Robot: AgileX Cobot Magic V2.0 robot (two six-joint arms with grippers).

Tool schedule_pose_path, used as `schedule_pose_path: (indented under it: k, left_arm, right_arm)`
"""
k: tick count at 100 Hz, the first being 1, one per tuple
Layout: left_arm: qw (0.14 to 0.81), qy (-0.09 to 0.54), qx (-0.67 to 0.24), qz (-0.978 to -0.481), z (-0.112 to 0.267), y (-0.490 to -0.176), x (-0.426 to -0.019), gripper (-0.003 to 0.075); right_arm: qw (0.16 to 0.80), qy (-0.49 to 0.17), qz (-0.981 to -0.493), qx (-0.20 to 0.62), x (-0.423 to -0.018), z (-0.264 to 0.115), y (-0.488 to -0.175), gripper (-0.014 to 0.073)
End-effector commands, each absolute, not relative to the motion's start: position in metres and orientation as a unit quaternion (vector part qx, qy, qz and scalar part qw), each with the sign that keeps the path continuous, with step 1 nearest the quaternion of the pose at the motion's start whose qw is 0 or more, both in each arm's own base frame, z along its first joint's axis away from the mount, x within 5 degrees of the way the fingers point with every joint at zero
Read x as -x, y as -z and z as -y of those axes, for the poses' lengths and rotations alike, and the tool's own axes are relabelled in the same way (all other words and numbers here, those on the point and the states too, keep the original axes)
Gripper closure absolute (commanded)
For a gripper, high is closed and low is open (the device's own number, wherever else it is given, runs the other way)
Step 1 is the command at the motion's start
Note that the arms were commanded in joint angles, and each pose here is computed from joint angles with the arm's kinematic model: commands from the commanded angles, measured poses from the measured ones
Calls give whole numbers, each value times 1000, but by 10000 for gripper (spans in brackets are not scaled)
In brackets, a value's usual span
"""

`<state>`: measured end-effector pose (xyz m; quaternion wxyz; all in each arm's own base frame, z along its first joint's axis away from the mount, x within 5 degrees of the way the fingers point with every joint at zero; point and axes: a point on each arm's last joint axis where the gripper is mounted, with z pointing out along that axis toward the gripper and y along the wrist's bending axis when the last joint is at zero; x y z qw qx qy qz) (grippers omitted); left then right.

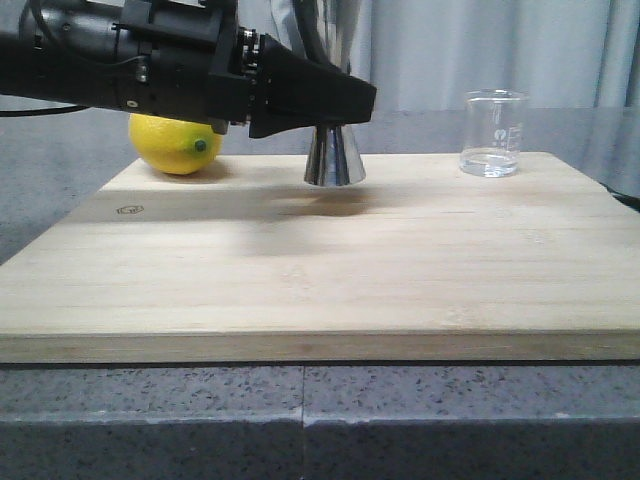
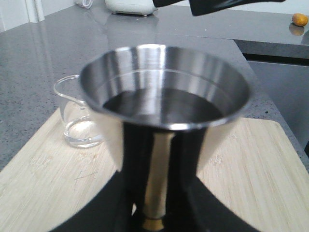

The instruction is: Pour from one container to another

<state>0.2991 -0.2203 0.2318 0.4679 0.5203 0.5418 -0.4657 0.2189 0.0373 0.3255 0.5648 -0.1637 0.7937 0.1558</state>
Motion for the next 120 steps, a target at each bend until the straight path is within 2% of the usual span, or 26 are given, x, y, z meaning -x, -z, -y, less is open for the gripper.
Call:
schedule_pose_path:
  k: [1, 61, 98, 120]
  left_arm:
    - [506, 505, -500, -489, 219, -266, -295, 658]
    - [506, 504, -500, -490, 219, -266, -295, 658]
    - [510, 457, -494, -536, 219, -258, -305, 658]
    - [506, 457, -491, -542, 220, -253, -306, 657]
  right_arm:
    - [584, -143, -781, 170, -216, -37, -338, 64]
    - [585, -140, -781, 168, -216, -36, -339, 64]
    - [585, -139, -781, 167, -216, -36, -339, 64]
    - [586, -137, -781, 165, -217, -35, -339, 64]
